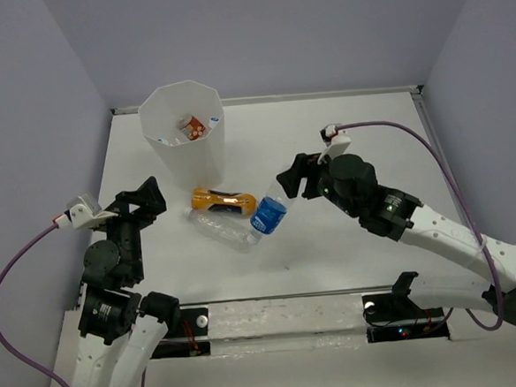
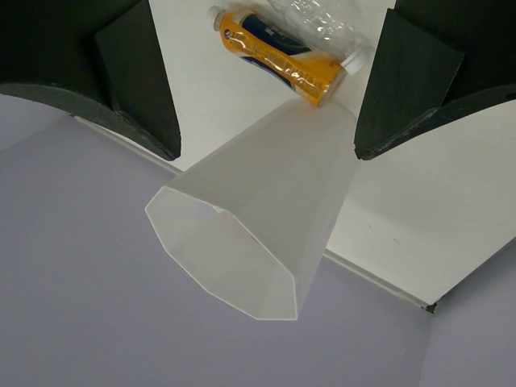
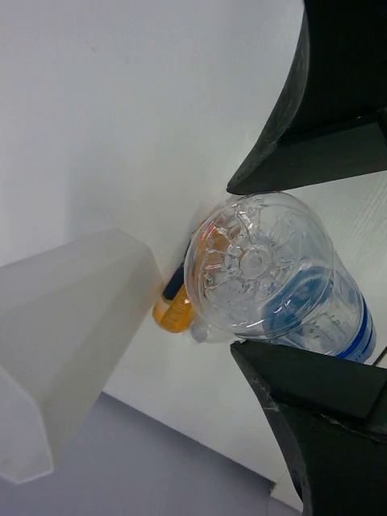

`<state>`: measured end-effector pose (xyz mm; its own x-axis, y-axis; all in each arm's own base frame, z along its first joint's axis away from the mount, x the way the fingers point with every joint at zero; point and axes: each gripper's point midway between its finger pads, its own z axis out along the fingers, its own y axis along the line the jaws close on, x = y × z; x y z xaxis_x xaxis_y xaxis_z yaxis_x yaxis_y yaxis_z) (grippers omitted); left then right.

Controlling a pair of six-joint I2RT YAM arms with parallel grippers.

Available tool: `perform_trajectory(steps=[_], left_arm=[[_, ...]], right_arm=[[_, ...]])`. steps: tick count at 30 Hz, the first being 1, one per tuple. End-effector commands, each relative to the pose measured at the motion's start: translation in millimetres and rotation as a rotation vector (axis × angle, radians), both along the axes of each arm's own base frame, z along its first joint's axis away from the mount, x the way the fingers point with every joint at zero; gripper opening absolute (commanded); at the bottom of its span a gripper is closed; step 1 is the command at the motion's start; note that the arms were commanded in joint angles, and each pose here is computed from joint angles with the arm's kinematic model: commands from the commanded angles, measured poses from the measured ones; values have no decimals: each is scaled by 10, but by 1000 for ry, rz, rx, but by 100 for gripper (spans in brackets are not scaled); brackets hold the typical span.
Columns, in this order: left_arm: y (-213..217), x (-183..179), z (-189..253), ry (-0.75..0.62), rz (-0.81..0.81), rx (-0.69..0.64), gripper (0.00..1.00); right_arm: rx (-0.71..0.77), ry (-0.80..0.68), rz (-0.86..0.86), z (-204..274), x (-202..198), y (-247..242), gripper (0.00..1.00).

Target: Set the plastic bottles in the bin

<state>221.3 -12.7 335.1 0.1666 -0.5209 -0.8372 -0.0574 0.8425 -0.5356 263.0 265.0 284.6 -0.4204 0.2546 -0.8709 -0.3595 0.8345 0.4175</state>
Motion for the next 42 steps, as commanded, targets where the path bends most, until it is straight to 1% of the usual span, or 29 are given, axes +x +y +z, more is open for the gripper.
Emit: perform_trajectory(steps=[1, 2, 4, 6, 7, 9, 10, 12, 13, 15, 16, 17, 18, 20, 21, 22, 23, 25, 26, 29, 30, 32, 33, 34, 35, 37, 39, 40, 42], left_arm=[[30, -19, 136, -56, 9, -6, 99], [35, -26, 138, -58, 11, -7, 99], [47, -36, 139, -59, 16, -8, 99], [54, -46, 147, -62, 17, -7, 99], [60, -55, 155, -65, 19, -6, 99], [75, -73, 164, -70, 24, -8, 99], [78, -83, 176, -76, 24, -10, 99], [80, -88, 172, -76, 24, -10, 99], [71, -90, 182, -79, 20, -11, 99], [63, -94, 181, -79, 15, -11, 99], [58, -92, 179, -79, 13, -13, 99], [56, -94, 182, -79, 12, -13, 99], [48, -92, 175, -78, 9, -12, 99], [48, -92, 179, -79, 9, -13, 99], [51, -91, 182, -79, 10, -13, 99], [46, -85, 169, -75, 9, -10, 99], [51, -85, 169, -75, 12, -12, 99], [54, -85, 165, -73, 13, -12, 99], [53, -82, 166, -73, 13, -11, 99], [43, -64, 153, -67, 11, -11, 99], [42, -61, 154, -67, 11, -11, 99], [37, -54, 147, -63, 10, -7, 99], [44, -57, 154, -65, 13, -9, 99], [47, -51, 148, -63, 16, -8, 99], [49, -54, 150, -63, 16, -6, 99], [53, -51, 140, -60, 19, -6, 99], [62, -51, 150, -62, 24, -7, 99], [71, -49, 154, -62, 29, -6, 99], [82, -46, 146, -59, 35, -4, 99]], right_arm=[[79, -252, 50, 1031, 139, 175, 40], [69, -283, 36, 1118, 232, 229, 40], [94, -413, 13, 1679, 328, 255, 40], [57, -492, 20, 1883, 474, 413, 40], [109, -564, 8, 2257, 481, 419, 40], [65, -598, 26, 2302, 643, 644, 40], [95, -655, 33, 2589, 631, 672, 40], [97, -688, 38, 2693, 738, 776, 40], [78, -686, 47, 2592, 874, 954, 40], [60, -749, 3, 2781, 1019, 966, 40], [16, -735, -3, 2566, 1213, 1151, 40], [28, -772, -55, 2731, 1302, 1095, 40], [-34, -765, -61, 2482, 1537, 1259, 40], [-60, -775, -62, 2372, 1691, 1423, 40], [-70, -817, -72, 2484, 1722, 1446, 49], [-89, -823, -58, 2407, 1781, 1536, 58], [-125, -815, -7, 2153, 1882, 1748, 80], [-138, -823, 43, 2152, 1878, 1858, 95], [-135, -816, 78, 2089, 1879, 1942, 99], [-129, -804, 114, 2120, 1801, 1939, 100], [-103, -816, 126, 2282, 1684, 1859, 100], [-124, -769, 163, 2092, 1625, 1846, 100], [-82, -776, 164, 2308, 1459, 1694, 99], [-122, -715, 201, 1972, 1447, 1721, 97], [-119, -696, 243, 1891, 1351, 1712, 92], [-108, -645, 299, 1724, 1172, 1646, 88], [-99, -574, 386, 1435, 897, 1549, 77], [-85, -570, 417, 1444, 749, 1471, 71], [-76, -494, 530, 1086, 524, 1562, 58]])
